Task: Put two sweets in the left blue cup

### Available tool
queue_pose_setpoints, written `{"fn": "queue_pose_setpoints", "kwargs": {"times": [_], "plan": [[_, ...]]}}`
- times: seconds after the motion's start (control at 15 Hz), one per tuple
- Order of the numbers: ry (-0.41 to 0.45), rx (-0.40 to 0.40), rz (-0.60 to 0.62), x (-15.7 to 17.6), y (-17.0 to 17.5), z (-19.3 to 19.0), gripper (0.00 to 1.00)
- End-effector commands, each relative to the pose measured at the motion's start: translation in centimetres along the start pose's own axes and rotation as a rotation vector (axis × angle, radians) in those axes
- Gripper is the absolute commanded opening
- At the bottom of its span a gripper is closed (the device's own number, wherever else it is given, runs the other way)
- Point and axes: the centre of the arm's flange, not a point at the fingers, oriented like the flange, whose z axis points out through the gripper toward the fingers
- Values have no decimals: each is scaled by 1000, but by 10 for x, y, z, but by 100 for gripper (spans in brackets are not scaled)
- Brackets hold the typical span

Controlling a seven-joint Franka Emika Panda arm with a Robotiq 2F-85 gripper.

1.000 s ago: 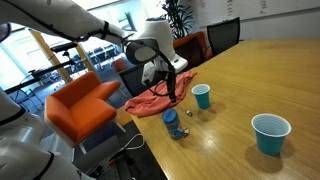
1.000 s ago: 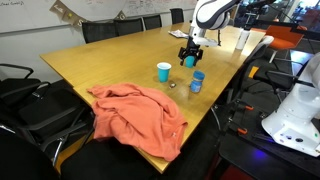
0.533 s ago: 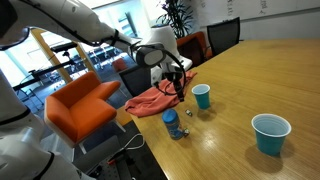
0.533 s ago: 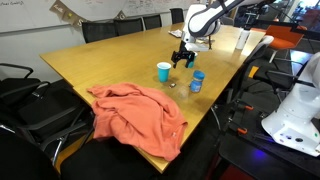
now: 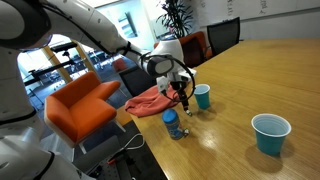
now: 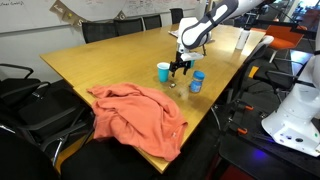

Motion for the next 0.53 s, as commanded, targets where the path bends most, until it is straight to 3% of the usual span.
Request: {"fn": "queue_pose_setpoints", "kwargs": {"times": [0.0, 0.47], "plan": [[16, -49, -23, 3, -13, 21, 100], [42, -136, -53, 12, -14, 43, 100]]}}
